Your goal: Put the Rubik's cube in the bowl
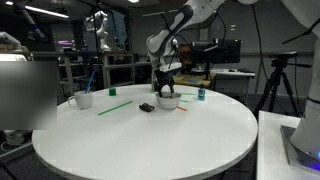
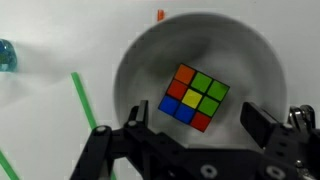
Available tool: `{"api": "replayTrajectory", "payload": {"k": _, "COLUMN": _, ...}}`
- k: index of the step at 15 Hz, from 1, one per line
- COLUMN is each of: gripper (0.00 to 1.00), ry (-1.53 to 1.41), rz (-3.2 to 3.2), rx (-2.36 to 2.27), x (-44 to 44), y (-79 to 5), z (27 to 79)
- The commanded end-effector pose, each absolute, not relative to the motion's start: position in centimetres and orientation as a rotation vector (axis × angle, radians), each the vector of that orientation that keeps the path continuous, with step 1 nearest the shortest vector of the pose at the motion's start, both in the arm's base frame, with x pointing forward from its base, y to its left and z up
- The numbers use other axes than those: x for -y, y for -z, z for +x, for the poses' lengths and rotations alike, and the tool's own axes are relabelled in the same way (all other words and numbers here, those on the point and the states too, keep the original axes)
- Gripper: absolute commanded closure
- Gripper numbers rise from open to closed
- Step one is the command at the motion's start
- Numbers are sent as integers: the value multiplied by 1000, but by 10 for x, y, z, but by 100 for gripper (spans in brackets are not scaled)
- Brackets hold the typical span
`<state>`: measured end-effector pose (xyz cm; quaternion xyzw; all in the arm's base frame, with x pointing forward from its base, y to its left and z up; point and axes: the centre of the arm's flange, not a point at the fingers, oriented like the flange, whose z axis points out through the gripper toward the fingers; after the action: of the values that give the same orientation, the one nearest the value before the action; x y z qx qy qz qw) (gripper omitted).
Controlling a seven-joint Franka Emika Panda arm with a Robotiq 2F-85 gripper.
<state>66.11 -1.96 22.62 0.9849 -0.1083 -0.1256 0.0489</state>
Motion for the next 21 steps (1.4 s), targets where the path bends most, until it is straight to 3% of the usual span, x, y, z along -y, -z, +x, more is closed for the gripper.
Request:
{"api": "replayTrajectory", "payload": {"k": 1, "gripper": 0, "ry": 391, "rz": 3022, "rx": 326, "x": 24, "y": -234, "z": 669}}
{"api": "replayTrajectory", "payload": {"k": 8, "gripper": 0, "ry": 355, "rz": 2994, "rx": 344, "x": 29, "y": -280, "z": 663}}
{"api": "replayTrajectory", "payload": {"k": 21, "gripper": 0, "ry": 205, "rz": 3064, "rx": 290, "x": -25, "y": -460, "z": 614}}
